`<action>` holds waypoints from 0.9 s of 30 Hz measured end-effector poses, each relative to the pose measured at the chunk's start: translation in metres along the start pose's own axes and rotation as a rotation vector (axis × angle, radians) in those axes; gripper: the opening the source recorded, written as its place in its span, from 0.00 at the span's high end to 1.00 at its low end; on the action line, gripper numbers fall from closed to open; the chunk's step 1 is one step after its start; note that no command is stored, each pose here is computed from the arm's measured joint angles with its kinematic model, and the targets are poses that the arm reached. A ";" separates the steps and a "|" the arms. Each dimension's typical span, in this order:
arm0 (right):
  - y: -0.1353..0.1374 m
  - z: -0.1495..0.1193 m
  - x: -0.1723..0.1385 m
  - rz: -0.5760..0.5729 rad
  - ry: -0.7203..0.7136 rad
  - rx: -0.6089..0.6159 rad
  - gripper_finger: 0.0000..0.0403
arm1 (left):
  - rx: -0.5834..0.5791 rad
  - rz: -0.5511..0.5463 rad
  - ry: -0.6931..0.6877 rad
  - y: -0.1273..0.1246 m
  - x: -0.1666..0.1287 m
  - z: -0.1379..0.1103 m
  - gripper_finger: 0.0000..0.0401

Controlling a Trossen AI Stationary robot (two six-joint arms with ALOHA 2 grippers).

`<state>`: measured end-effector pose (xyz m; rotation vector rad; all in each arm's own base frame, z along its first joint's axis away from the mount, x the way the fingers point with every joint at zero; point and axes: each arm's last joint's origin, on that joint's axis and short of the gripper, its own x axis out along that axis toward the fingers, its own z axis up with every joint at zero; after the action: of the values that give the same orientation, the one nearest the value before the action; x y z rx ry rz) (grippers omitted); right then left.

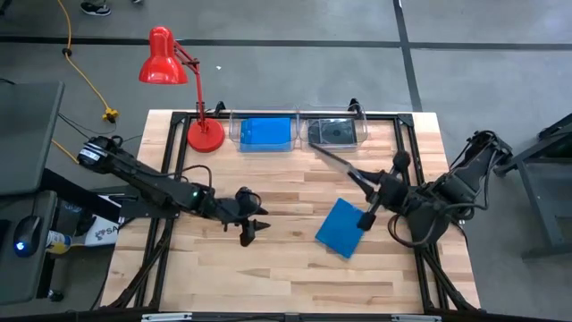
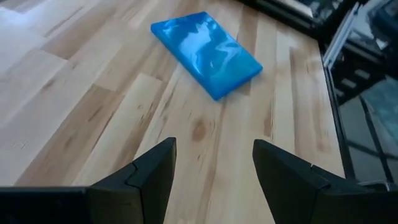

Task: Pick & place jewel cases by type
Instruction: Put the black cd case into the right transparent bin

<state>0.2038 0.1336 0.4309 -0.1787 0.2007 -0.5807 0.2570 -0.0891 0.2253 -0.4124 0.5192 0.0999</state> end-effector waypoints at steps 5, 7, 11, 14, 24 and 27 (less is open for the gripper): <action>-0.002 0.011 0.000 -0.110 -0.041 -0.197 0.97 | -0.032 0.027 -0.054 -0.012 -0.005 -0.006 0.47; -0.003 0.016 -0.001 -0.173 -0.045 -0.259 0.97 | -0.038 0.042 -0.078 -0.017 -0.005 -0.010 0.47; -0.007 0.027 -0.003 -0.309 -0.009 -0.385 0.98 | -0.049 0.069 -0.095 -0.023 -0.004 -0.017 0.47; -0.010 0.036 -0.003 -0.318 0.011 -0.486 0.98 | -0.075 0.093 -0.079 -0.025 0.001 -0.026 0.47; -0.007 0.025 0.011 -0.357 0.079 -0.732 0.98 | -0.183 0.123 -0.033 -0.023 0.029 -0.046 0.47; -0.003 0.018 0.019 -0.370 0.104 -0.802 0.96 | -0.208 0.114 -0.043 -0.024 0.033 -0.048 0.47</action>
<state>0.2217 0.1229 0.4465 -0.9794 0.5031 -0.8544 0.2681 -0.1313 0.1792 -0.5827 0.4916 0.2742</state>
